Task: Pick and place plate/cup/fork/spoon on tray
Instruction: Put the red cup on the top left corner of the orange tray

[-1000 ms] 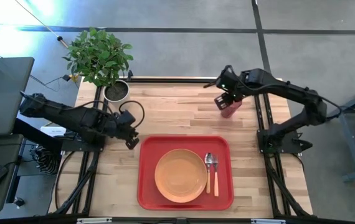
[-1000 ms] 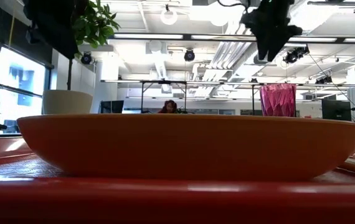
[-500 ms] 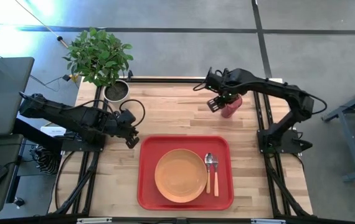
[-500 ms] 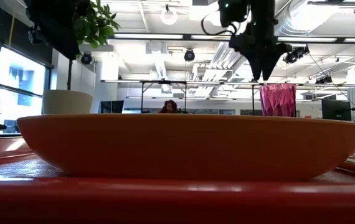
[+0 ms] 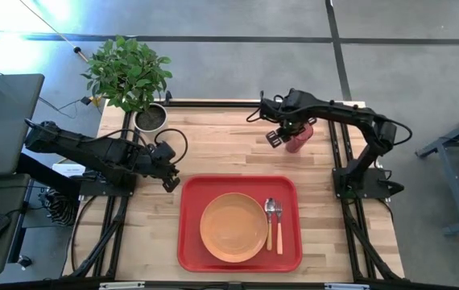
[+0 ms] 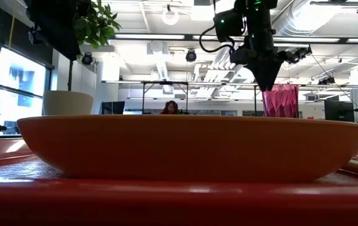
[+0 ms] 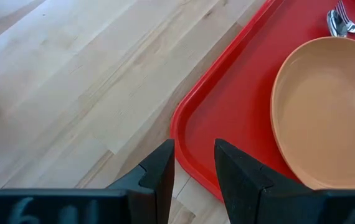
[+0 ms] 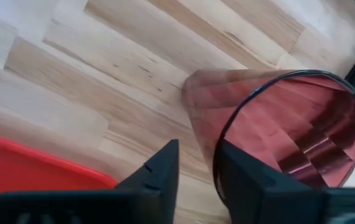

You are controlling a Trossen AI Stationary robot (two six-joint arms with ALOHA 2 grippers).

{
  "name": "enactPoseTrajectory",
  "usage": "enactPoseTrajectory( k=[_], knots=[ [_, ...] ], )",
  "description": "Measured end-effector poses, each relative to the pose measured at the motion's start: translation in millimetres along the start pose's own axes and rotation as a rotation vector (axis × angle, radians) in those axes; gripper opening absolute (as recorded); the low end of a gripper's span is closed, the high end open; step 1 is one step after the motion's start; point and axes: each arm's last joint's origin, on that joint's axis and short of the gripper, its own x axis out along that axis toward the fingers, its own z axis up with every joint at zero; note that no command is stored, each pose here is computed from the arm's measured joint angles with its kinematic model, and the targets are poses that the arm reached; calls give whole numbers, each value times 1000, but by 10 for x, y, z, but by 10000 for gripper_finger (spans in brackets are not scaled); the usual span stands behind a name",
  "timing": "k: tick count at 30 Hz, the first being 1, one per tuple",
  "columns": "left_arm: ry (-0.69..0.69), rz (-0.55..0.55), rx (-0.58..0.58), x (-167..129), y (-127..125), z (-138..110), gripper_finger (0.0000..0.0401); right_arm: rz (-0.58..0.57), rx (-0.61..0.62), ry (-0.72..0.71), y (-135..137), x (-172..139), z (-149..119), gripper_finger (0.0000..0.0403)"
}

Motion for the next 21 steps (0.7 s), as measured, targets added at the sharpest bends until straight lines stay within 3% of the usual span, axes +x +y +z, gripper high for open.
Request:
enactPoseTrajectory(
  k=[7,15,21],
  knots=[
    [0,0,0,0,0,0,103,-5,35,2,-47,9,31,11],
    [5,-4,0,-1,-1,-1,103,-27,0,-16,-42,-1,20,3],
    [11,-38,-11,-49,20,-5,103,16,-69,-63,123,-167,-65,2]
  ],
)
